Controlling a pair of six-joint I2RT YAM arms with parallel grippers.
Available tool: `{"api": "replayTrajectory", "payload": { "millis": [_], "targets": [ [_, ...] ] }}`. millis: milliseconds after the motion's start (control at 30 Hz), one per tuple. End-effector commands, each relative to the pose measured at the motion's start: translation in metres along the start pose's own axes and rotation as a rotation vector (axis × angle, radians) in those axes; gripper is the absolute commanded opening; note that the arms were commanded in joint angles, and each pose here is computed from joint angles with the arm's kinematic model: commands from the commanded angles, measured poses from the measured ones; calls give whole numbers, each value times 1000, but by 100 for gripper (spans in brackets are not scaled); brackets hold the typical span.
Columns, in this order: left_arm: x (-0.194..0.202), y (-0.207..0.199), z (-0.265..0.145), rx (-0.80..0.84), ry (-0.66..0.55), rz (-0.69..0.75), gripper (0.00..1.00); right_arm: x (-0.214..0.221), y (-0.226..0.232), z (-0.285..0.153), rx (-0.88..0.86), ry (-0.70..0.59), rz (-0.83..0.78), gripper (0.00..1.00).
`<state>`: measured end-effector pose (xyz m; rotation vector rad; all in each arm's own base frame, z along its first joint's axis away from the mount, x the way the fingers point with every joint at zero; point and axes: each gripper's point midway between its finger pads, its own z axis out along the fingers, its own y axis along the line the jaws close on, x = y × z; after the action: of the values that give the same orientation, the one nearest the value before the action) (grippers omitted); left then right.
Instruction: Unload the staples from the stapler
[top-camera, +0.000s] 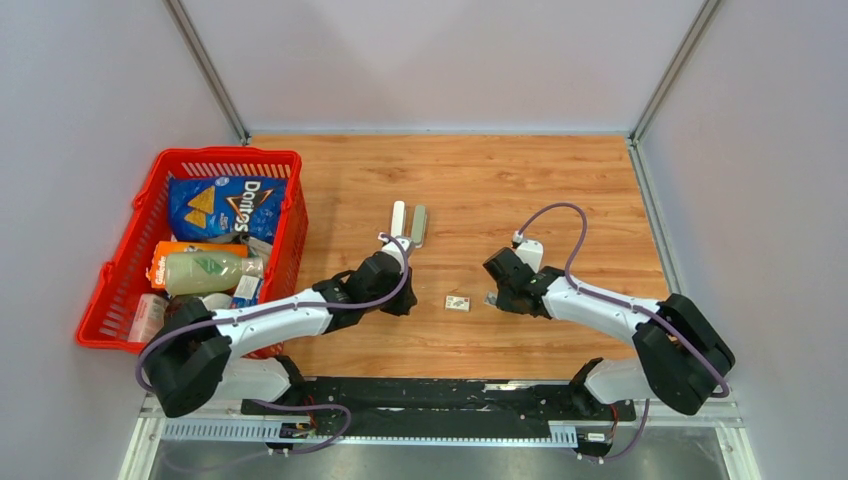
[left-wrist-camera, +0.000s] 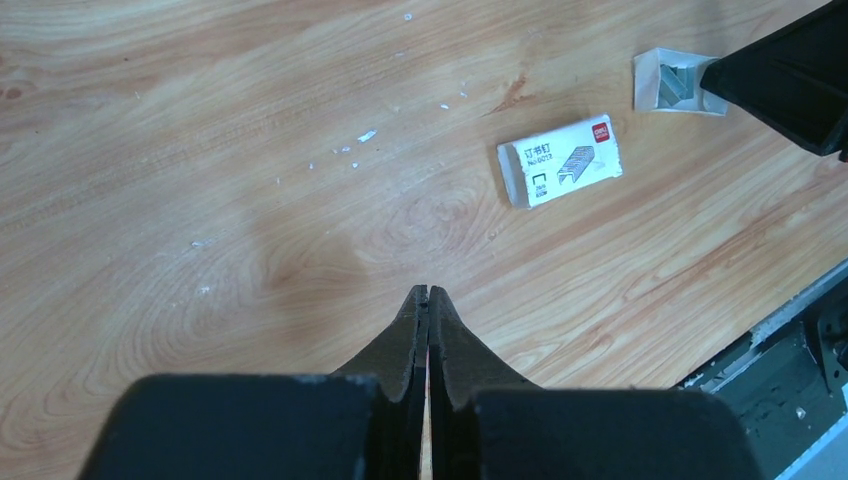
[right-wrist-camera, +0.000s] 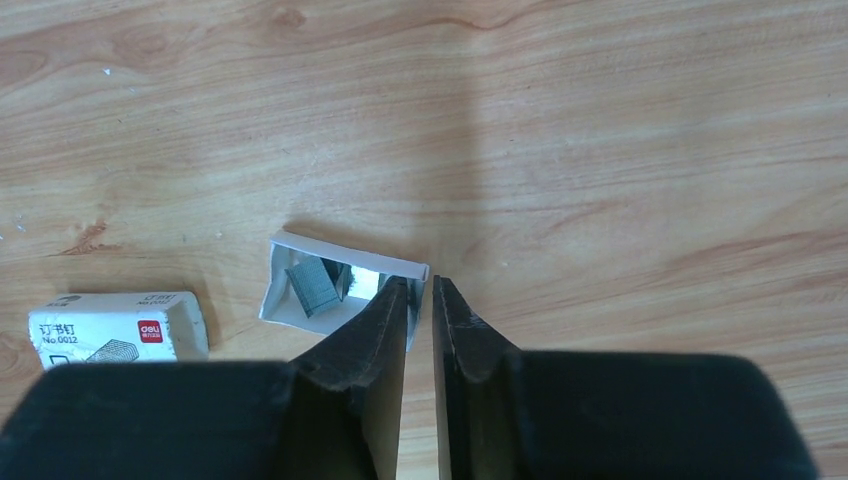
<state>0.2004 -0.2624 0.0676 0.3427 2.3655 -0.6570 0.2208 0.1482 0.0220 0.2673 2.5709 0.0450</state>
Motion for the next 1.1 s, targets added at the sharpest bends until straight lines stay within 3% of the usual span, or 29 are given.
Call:
{"api": "replayTrajectory", "payload": {
  "millis": [0, 400, 1067],
  "targets": [
    [-18, -13, 4, 36, -43, 20, 0, -7, 2, 3, -5, -29, 24, 17],
    [-17, -14, 18, 25, -16, 37, 0, -8, 5, 4, -11, -23, 9, 0],
    [-15, -24, 47, 56, 18, 30, 0, -19, 23, -18, -38, -85, -110, 0]
  ]
}}
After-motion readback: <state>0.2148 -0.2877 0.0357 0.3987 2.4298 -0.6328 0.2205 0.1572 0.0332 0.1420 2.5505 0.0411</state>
